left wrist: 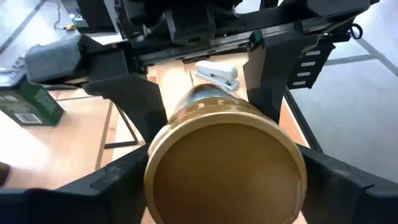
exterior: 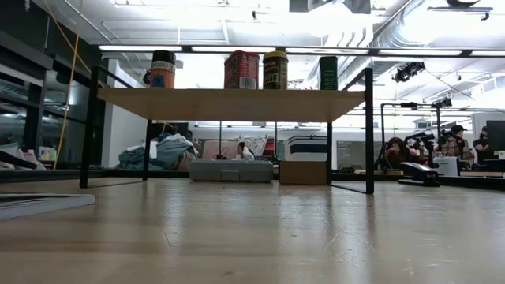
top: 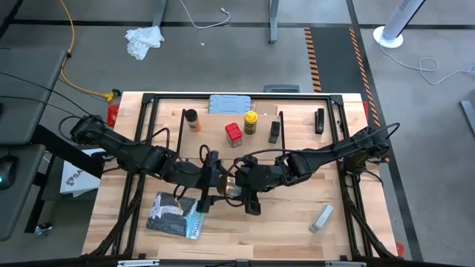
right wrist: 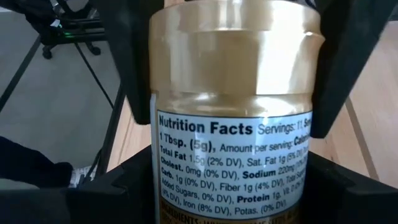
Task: Shelf spices
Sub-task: Remove the gold seasoning bottle from the shelf
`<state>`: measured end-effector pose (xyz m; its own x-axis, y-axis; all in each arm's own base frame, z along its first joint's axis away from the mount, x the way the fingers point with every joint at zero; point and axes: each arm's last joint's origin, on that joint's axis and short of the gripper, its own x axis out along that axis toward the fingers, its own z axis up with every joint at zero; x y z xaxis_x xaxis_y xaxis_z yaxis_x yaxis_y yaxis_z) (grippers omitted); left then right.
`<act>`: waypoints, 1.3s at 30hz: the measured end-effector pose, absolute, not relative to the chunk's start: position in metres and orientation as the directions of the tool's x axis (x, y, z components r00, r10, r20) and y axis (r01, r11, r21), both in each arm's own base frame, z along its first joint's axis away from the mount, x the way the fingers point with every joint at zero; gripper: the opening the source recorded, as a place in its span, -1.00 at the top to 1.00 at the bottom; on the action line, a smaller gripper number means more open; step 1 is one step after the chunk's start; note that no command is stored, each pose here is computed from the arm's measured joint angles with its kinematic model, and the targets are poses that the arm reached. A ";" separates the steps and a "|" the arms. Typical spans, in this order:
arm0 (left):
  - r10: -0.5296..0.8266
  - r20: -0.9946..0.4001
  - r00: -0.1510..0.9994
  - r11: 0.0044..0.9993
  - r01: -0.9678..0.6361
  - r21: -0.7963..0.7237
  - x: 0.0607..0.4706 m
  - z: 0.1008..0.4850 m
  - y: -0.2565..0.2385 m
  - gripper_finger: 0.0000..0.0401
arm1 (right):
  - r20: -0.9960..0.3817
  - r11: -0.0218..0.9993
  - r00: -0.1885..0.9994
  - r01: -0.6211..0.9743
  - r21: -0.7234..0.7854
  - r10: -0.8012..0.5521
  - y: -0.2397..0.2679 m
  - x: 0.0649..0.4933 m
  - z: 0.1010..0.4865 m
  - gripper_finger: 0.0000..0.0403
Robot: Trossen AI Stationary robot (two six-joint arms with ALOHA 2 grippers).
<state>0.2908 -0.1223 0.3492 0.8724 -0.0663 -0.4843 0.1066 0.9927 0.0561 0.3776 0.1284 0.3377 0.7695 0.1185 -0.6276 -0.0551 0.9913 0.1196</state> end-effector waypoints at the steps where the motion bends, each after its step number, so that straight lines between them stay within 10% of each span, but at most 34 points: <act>1: -0.063 -0.481 0.875 0.993 0.103 0.058 0.290 0.350 -0.122 -0.52 | -0.627 0.991 0.770 -0.055 0.120 0.118 0.128 0.378 0.338 -0.29; 14: -0.044 -0.535 0.844 0.991 0.105 0.083 0.275 0.353 -0.120 -0.33 | -0.611 0.990 0.784 -0.029 0.141 0.110 0.129 0.379 0.339 -0.42; 19: -0.015 -0.699 0.715 0.998 0.053 0.034 0.240 0.347 -0.114 -0.33 | -0.620 0.976 0.770 -0.014 0.216 0.148 0.130 0.369 0.347 -0.91; 39: 0.098 -0.995 0.002 0.973 -0.209 0.095 0.223 0.226 -0.099 -0.35 | -0.646 0.968 0.754 0.059 0.245 0.117 0.126 0.360 0.352 -0.76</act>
